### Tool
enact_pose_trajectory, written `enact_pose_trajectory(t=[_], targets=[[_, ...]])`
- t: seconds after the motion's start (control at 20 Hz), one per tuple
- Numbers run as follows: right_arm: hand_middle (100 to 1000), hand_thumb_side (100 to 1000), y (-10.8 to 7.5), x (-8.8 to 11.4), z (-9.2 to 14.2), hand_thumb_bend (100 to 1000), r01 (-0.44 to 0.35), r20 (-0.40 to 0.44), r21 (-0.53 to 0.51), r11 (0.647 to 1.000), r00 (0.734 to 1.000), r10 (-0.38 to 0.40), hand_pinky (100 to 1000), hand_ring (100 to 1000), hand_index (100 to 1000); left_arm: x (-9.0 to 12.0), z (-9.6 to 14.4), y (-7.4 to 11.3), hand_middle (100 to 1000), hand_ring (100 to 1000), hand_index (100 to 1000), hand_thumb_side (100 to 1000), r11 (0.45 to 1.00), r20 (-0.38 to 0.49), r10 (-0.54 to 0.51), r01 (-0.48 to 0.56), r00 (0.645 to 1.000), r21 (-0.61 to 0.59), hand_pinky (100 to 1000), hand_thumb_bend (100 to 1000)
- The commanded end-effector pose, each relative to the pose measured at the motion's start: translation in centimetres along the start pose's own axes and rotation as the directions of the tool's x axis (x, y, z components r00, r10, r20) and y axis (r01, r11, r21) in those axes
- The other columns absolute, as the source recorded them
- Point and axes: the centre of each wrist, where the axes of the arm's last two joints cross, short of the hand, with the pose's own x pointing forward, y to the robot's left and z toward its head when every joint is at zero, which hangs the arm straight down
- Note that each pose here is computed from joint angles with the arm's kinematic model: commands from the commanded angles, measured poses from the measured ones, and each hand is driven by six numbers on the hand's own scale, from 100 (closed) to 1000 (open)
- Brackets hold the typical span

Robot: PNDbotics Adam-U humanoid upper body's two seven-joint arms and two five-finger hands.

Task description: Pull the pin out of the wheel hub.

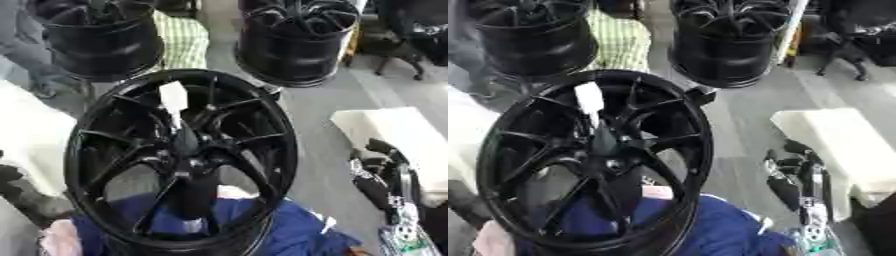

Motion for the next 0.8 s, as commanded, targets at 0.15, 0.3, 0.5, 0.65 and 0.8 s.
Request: enact_pose_trajectory(t=[0.15, 0.3, 0.5, 0.65, 0.8], targets=[[687, 197, -0.4, 0.4, -0.4, 232, -0.008, 0.021, -0.006, 1.000, 1.000, 0.008, 529, 561, 763, 3.7, -2.4, 2.5, 591, 664, 844, 709, 0.997, 0.145, -0.075, 0.076, 0.987, -0.001, 583, 100], [687, 197, -0.5, 0.3, -0.4, 232, -0.013, 0.020, -0.005, 1.000, 1.000, 0.013, 529, 561, 763, 6.1, -4.2, 3.5, 593, 668, 845, 672, 0.992, 0.250, -0.111, 0.121, 0.962, -0.023, 587, 100], [687, 197, -0.7, 0.2, -0.3, 231, -0.023, 0.019, -0.001, 1.000, 1.000, 0.023, 529, 561, 763, 9.8, -6.7, 3.9, 599, 674, 848, 616, 0.976, 0.398, -0.138, 0.193, 0.907, -0.100, 599, 100], [687, 194, -0.9, 0.1, -0.3, 231, -0.032, 0.020, 0.006, 0.999, 0.999, 0.031, 529, 561, 763, 12.4, -8.7, 3.6, 623, 698, 862, 597, 0.939, 0.496, -0.163, 0.288, 0.853, -0.188, 622, 100], [687, 197, -0.9, 0.0, -0.3, 231, -0.039, 0.020, 0.017, 0.999, 0.999, 0.039, 529, 561, 763, 14.6, -10.5, 3.4, 655, 722, 873, 597, 0.864, 0.565, -0.233, 0.436, 0.791, -0.253, 654, 100]])
